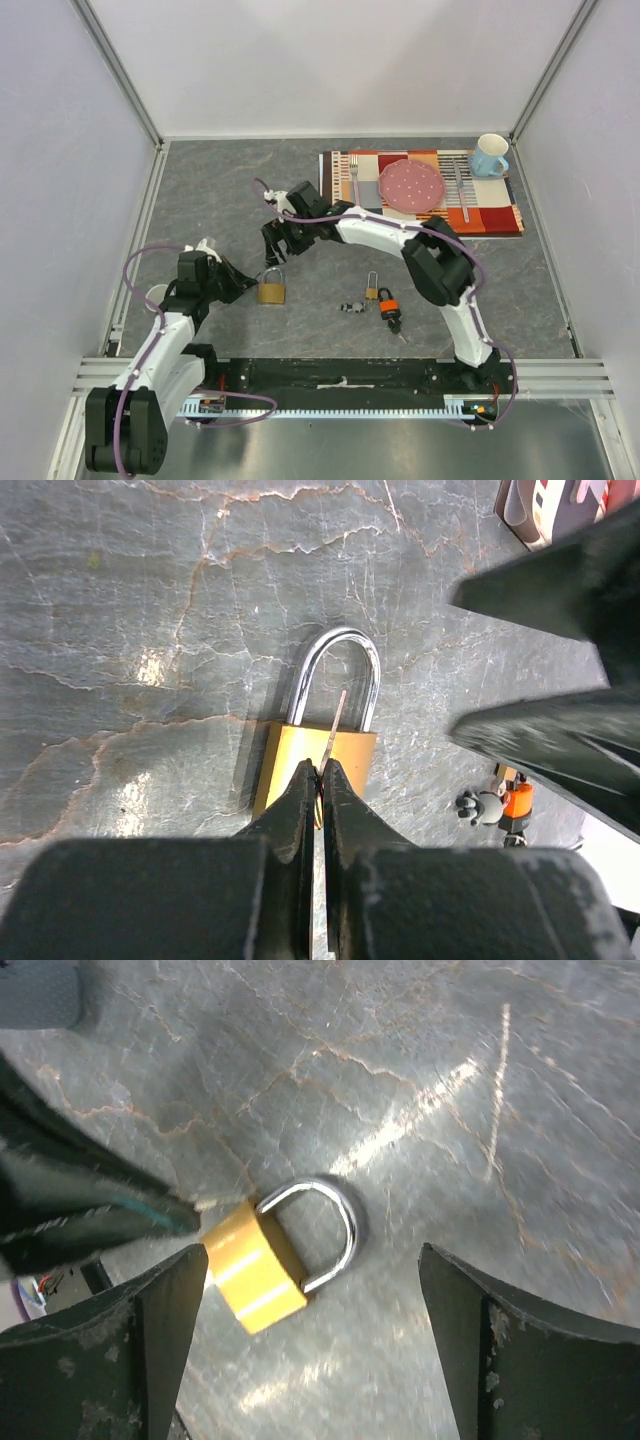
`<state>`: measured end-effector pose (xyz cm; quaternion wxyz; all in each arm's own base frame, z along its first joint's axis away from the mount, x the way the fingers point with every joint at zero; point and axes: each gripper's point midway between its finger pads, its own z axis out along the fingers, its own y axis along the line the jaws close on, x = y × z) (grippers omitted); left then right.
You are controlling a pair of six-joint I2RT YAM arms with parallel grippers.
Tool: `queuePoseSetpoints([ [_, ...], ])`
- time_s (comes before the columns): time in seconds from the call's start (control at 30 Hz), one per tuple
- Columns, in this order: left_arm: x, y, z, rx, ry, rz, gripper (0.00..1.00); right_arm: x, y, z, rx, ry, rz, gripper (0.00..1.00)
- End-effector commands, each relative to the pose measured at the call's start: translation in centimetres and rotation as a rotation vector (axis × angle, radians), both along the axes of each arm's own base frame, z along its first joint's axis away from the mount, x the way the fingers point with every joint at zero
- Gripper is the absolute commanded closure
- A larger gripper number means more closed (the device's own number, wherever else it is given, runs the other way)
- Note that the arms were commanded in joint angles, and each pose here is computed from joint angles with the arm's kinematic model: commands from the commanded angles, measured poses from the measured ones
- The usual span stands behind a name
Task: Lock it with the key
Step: Place the key at the center of the board.
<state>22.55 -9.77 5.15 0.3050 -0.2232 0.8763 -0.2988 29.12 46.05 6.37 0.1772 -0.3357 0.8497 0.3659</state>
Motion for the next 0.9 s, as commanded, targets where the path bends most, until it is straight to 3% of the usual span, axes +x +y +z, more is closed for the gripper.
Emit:
queuePoseSetpoints([
  [0.0, 0.4, 0.7, 0.2, 0.018, -0.020, 0.041, 0.98, 2.0, -1.0, 9.2, 0.157, -0.222, -0.114, 0.06],
  [0.3, 0.3, 1.0, -0.8, 0.037, 0.004, 0.045, 0.98, 0.8, -5.8, 14.6, 0.349, -0.281, -0.254, 0.02],
  [0.87, 0.1, 1.1, -2.0, 0.041, 0.052, 0.054, 0.98, 0.7, -7.3, 13.4, 0.369, -0.234, -0.282, 0.02],
])
